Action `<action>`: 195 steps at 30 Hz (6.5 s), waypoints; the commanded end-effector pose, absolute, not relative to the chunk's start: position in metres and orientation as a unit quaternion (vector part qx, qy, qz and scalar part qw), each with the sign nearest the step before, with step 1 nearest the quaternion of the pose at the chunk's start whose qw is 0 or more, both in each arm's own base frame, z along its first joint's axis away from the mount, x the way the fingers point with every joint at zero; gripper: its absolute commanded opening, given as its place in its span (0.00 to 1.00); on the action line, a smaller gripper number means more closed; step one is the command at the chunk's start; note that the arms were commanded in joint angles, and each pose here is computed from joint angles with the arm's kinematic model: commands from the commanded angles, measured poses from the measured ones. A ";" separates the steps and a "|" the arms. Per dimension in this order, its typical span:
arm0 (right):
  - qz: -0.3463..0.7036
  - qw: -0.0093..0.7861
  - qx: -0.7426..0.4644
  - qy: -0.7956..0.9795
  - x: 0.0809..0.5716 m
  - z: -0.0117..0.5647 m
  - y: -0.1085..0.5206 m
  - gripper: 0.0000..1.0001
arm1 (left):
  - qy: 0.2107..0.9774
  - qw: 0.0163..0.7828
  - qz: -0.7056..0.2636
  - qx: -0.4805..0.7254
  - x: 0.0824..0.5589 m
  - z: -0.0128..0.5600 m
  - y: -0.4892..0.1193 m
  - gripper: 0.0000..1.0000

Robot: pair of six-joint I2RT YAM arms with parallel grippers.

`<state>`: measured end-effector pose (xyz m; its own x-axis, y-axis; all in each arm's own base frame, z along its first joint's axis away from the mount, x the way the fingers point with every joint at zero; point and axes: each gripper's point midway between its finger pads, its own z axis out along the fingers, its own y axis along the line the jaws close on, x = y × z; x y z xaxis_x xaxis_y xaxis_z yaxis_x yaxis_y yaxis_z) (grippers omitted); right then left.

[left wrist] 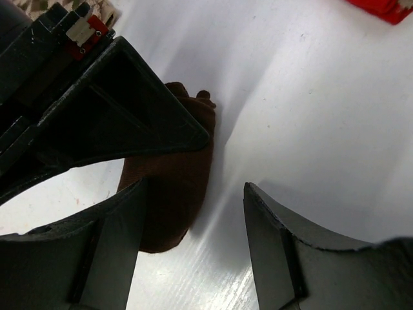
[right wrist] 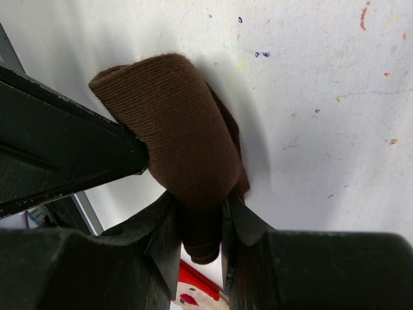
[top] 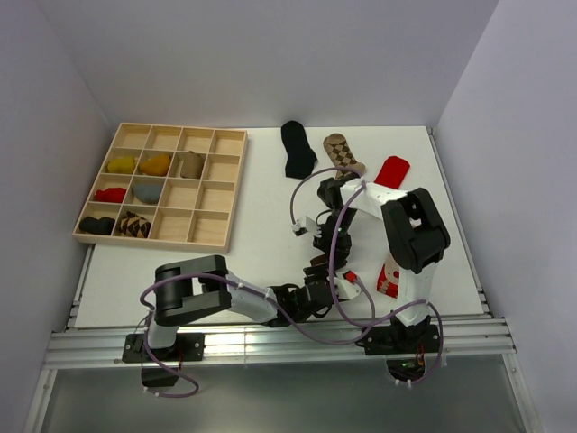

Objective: Roll the socks
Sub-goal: Roll the sock at the center of the board, then pick up the sock at the center of the board, then place the sock in the storage box, then move the sock to the center of the board.

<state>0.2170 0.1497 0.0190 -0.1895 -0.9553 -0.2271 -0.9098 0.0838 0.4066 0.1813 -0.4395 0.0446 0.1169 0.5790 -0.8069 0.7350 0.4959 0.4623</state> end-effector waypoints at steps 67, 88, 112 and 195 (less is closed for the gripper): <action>-0.305 -0.199 0.455 -0.813 0.304 0.155 0.101 0.61 | 0.799 0.388 -0.121 0.443 0.223 -0.022 -0.389 0.00; -0.273 -0.260 0.400 -0.835 0.316 0.173 0.072 0.61 | 0.794 0.534 -0.116 0.266 0.295 0.115 -0.340 0.00; -0.236 -0.299 0.380 -0.843 0.333 0.194 0.054 0.61 | 0.834 0.515 0.196 -0.006 0.526 0.146 -0.121 0.00; -0.067 -0.037 0.329 -0.941 0.226 -0.006 -0.026 0.61 | 0.827 0.541 -0.146 -0.028 0.449 0.300 -0.165 0.62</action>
